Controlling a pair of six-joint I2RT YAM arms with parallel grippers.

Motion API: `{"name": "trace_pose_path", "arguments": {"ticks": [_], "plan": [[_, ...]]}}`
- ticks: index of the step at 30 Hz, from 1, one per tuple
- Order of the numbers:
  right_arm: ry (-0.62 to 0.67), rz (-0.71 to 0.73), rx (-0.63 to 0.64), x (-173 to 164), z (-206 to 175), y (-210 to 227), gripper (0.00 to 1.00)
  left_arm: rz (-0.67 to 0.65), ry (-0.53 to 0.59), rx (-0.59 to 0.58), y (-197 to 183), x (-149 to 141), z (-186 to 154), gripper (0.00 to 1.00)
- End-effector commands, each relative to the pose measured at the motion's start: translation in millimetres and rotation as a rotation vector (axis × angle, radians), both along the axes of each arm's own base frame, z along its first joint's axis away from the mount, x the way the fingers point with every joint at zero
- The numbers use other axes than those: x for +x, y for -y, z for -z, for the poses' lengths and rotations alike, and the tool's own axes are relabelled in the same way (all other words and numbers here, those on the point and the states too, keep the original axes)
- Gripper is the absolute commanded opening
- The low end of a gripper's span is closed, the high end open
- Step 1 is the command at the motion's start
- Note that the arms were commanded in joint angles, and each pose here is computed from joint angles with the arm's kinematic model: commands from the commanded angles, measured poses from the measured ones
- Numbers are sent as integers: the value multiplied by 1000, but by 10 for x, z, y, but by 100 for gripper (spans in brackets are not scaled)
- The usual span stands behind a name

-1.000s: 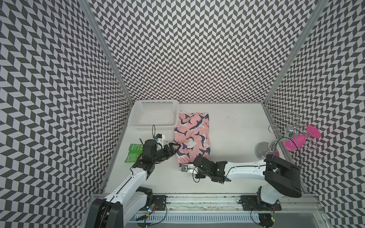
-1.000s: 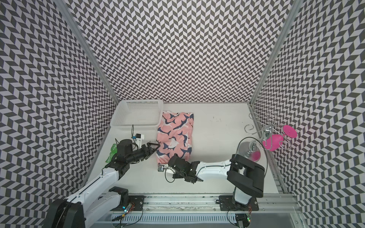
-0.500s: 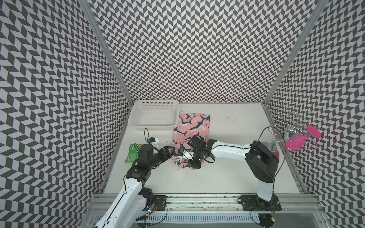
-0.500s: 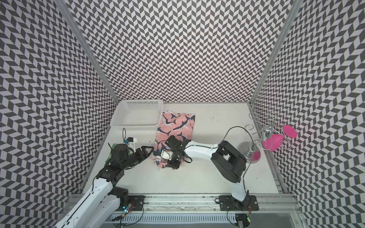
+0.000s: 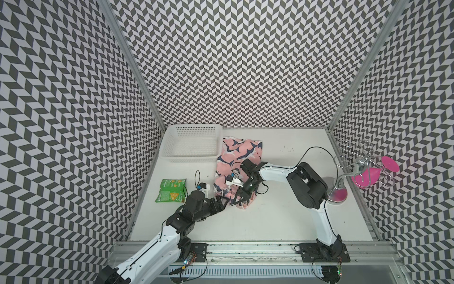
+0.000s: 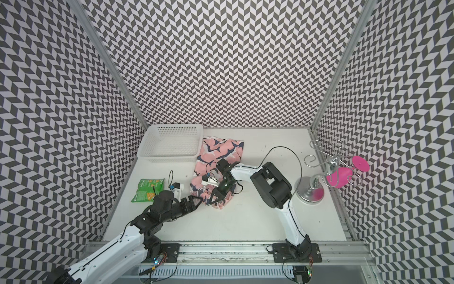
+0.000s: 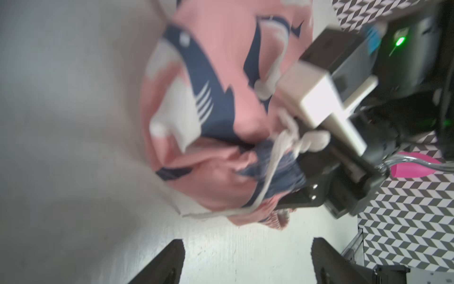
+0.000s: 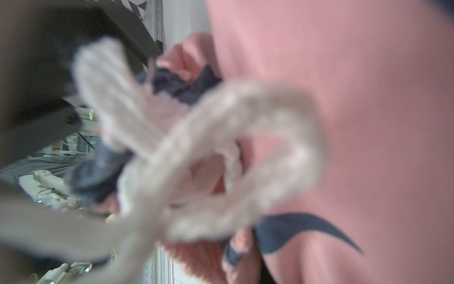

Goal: Roll up the shorts
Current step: Roll the shorts at the center of the board.

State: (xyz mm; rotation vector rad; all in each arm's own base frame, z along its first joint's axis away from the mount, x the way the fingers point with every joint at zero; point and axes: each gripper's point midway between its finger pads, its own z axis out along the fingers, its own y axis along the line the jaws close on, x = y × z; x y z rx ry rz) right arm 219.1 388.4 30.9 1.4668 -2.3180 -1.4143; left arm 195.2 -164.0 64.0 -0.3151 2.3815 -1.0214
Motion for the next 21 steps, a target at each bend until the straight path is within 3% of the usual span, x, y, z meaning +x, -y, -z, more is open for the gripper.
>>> {"name": "trace_pose_path", "arguments": {"ticks": [1,9,13,21], "plan": [[-48,3,19,-4,35,-13,0,-111,91,-68,-25,157,-87,87],[-55,10,38,16,53,-25,0,-199,230,-127,-84,309,-149,89],[-60,8,47,5,48,-22,0,-215,230,-106,-75,387,-71,91],[-68,20,86,46,-53,-36,0,-187,145,-20,34,491,270,83]]}}
